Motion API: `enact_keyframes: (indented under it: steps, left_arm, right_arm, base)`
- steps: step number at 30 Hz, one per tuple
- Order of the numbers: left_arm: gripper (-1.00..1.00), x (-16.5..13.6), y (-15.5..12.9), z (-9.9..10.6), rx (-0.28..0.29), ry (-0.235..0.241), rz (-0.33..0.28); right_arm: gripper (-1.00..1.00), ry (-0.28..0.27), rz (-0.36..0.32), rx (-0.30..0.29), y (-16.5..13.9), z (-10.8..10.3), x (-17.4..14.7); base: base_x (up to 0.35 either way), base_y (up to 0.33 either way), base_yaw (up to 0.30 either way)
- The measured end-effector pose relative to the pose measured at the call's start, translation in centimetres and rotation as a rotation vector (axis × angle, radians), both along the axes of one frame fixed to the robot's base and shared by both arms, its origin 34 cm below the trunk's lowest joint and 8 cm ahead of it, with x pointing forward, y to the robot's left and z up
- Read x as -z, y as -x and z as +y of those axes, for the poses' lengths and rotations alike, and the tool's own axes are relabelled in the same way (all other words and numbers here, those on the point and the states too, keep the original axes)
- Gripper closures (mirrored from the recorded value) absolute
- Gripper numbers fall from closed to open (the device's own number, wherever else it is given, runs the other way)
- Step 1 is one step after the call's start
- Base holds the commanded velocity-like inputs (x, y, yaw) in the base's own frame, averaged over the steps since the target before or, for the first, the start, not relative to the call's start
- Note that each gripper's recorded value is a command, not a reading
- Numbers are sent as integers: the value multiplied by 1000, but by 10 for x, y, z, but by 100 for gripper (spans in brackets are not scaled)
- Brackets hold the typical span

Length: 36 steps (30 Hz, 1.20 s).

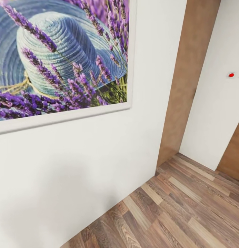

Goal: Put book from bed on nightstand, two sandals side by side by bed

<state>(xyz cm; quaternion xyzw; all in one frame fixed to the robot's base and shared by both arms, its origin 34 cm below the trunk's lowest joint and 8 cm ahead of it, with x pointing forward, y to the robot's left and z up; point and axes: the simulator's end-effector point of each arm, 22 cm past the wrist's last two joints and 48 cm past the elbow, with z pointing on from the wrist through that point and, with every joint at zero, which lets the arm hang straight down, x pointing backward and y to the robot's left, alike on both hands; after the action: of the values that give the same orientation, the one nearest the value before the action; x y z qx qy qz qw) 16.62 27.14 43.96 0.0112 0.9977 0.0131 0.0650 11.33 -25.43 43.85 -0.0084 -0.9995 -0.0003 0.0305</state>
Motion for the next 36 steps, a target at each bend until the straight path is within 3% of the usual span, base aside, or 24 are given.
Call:
enact_keyframes:
  steps: [36]
  left_arm:
    - [-100,0,-5,1,0,-1,-14]
  right_arm:
    - [-100,-1,-10,-2,-4,1,0]
  base:
    - [65,63,-248]
